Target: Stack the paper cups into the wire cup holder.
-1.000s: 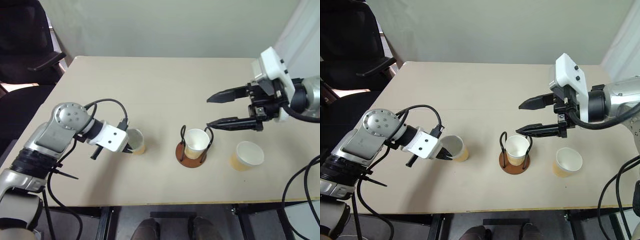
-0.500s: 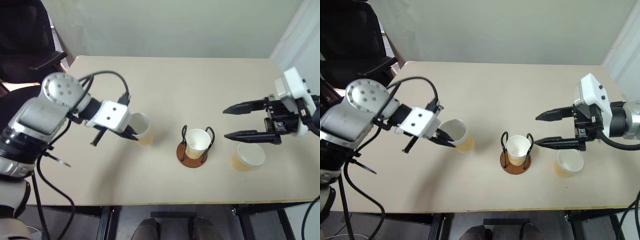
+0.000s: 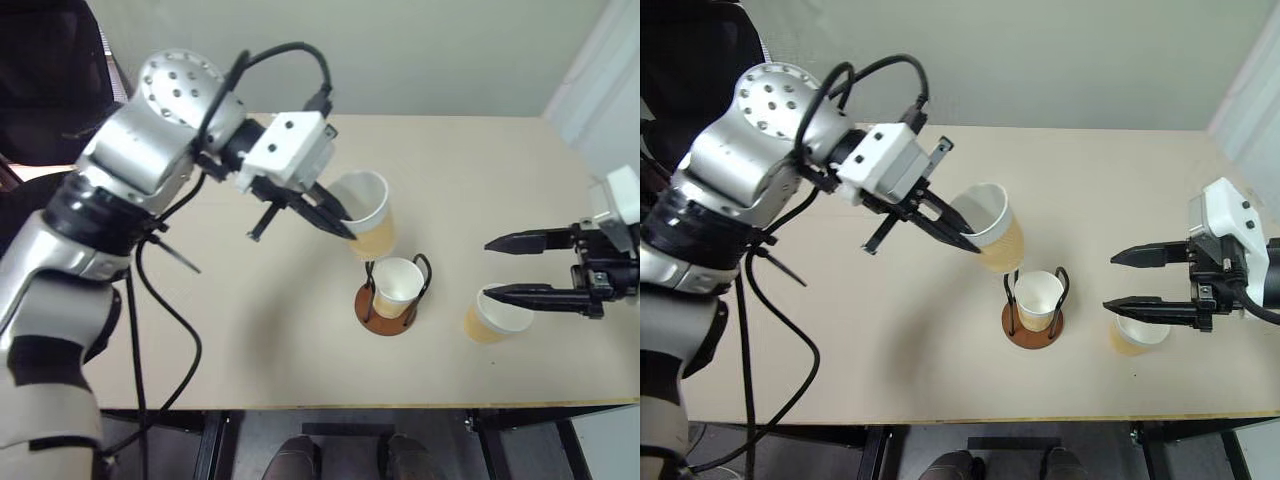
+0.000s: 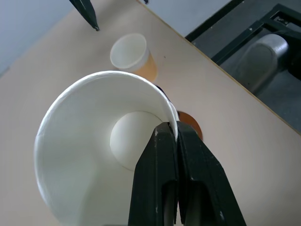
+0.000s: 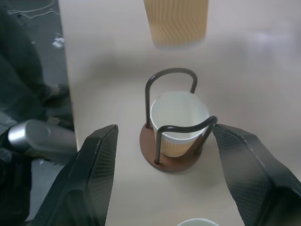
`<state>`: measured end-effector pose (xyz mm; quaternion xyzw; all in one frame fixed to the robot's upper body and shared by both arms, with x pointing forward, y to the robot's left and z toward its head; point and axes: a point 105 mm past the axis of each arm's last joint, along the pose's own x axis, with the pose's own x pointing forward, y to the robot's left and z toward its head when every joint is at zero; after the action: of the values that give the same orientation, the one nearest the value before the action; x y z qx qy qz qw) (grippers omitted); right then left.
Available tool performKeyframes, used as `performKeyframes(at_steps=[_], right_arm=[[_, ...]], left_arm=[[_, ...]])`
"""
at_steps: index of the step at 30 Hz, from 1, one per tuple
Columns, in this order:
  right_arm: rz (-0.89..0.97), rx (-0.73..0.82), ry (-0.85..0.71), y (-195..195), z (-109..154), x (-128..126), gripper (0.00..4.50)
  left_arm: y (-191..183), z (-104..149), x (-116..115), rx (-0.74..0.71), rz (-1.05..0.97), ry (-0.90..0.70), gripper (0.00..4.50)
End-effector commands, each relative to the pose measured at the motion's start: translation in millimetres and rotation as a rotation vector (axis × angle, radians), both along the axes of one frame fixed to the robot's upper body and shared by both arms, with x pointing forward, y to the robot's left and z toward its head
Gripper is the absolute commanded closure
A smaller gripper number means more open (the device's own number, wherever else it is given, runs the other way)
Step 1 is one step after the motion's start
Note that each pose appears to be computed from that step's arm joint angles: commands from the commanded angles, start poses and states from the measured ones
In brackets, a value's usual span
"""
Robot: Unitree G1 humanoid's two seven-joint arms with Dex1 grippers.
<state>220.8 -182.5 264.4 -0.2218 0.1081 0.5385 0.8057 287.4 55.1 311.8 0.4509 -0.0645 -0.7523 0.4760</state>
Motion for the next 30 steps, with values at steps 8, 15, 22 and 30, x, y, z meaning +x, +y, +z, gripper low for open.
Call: performKeyframes(at_steps=[8,15,22,30], right_arm=[[-0.081,0.006,-0.064,-0.9,8.9,-20.9,1.19],[-0.115,0.001,-0.064,-3.4,8.4,-24.6,1.19],[-0.111,0.005,-0.063,-1.8,7.0,-22.9,1.19],[-0.115,-0.025,-0.053,-0.8,0.8,-18.2,1.19]], left_arm=[[-45.7,-23.1,5.1,0.042,-0.167,0.014,4.49],[-43.5,-55.2,16.7,0.172,-0.179,-0.073,4.49],[-46.5,-66.5,24.4,0.197,-0.186,-0.118,4.49],[-56.6,-59.0,14.2,0.135,-0.208,-0.07,3.57]])
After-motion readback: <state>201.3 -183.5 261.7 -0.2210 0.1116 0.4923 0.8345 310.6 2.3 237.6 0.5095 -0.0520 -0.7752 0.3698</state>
